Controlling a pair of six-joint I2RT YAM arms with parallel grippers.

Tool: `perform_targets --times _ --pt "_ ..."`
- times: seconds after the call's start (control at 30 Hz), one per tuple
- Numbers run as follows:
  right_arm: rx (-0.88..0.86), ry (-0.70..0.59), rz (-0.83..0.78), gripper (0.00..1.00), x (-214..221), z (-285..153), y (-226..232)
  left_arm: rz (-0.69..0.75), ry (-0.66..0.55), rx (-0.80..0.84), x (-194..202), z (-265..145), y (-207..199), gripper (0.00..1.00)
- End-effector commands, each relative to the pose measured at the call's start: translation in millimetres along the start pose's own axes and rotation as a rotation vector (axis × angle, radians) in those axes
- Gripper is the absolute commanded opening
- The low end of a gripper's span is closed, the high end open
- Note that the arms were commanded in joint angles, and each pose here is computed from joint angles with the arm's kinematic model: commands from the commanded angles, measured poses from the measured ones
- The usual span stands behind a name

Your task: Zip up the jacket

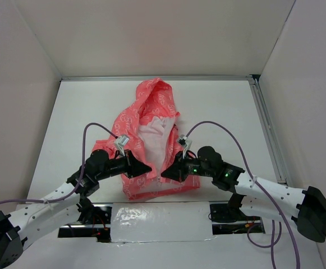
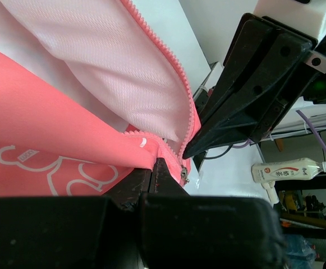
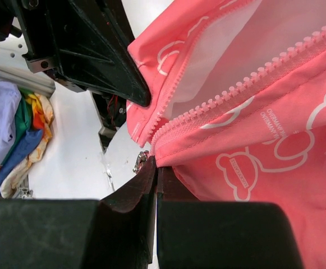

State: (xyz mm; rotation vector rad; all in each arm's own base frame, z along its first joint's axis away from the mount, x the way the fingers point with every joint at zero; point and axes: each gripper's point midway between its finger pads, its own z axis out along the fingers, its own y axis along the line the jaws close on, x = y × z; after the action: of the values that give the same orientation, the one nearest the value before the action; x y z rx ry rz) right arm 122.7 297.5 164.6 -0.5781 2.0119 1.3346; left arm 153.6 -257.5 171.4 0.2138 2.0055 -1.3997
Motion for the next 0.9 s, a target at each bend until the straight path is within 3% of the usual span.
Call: perform_targets --times 0.0,0.87 --pt "-0.033 -0.047 -0.015 0.0 -18.2 -1.4 11.1 0.052 -0.041 0.072 -9.2 -1.7 -15.6 0.0" --pt "-0.111 -0.042 -0.027 0.0 -25.0 1.1 25.7 0.037 -0.039 0.052 -8.6 -2.3 -13.1 0.0"
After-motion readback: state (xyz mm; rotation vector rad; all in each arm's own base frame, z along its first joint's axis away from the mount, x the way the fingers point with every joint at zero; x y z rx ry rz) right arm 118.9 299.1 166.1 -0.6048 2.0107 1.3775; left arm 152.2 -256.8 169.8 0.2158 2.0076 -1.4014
